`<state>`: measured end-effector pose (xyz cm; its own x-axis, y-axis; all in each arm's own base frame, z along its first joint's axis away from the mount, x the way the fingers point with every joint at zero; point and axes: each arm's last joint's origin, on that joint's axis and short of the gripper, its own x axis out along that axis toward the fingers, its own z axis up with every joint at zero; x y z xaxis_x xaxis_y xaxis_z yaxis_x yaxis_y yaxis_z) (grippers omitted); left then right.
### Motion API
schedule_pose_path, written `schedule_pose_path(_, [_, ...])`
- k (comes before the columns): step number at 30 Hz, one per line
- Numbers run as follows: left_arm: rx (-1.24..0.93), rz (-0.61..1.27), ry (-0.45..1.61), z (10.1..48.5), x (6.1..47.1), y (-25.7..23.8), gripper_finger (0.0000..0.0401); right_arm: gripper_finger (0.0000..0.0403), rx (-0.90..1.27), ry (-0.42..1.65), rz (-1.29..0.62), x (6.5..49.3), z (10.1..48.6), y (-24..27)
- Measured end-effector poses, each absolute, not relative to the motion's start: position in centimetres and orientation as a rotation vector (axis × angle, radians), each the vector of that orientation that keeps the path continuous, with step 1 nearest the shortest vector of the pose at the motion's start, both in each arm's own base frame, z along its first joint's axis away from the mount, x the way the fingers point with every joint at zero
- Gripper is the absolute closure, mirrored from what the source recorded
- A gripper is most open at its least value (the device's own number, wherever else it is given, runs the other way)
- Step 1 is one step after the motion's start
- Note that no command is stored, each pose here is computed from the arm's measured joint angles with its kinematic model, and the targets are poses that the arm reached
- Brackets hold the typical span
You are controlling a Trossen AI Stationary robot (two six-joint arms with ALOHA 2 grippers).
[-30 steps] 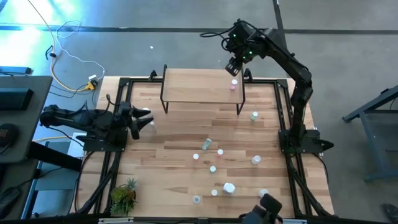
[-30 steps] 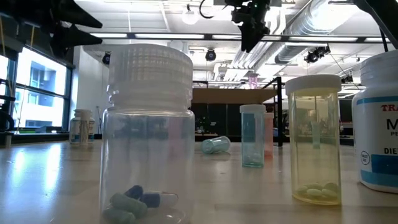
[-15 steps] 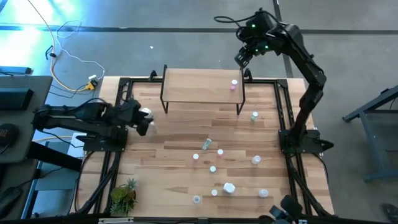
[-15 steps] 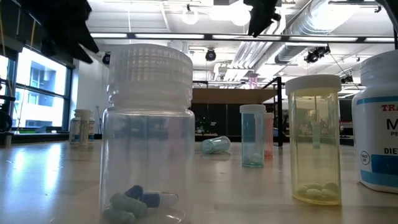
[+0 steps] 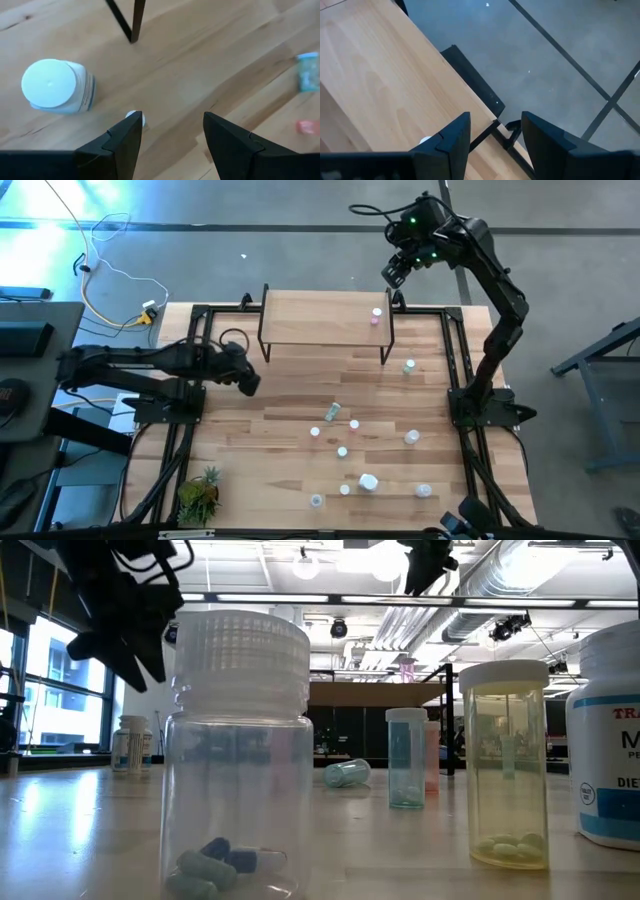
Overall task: Pick and place medicine bottles onto shelf by color
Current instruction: Put the top yellow pill bottle on the shelf
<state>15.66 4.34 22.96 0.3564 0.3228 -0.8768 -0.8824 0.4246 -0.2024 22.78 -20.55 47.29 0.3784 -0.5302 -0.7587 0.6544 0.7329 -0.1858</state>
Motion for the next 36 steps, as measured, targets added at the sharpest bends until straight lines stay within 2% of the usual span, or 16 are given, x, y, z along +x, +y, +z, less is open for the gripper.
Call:
schedule_pose_path(29, [-0.728, 1.113, 1.084, 18.5, 18.3, 5.2, 0.0202, 0.0235, 0.155, 0.91, -0.763, 22.8, 47.3, -20.5])
schedule_pose_path(36, [-0.712, 1.118, 1.118, 18.0, 18.5, 5.2, 0.024, 0.0235, 0.155, 0.91, -0.761, 22.8, 47.3, -20.5])
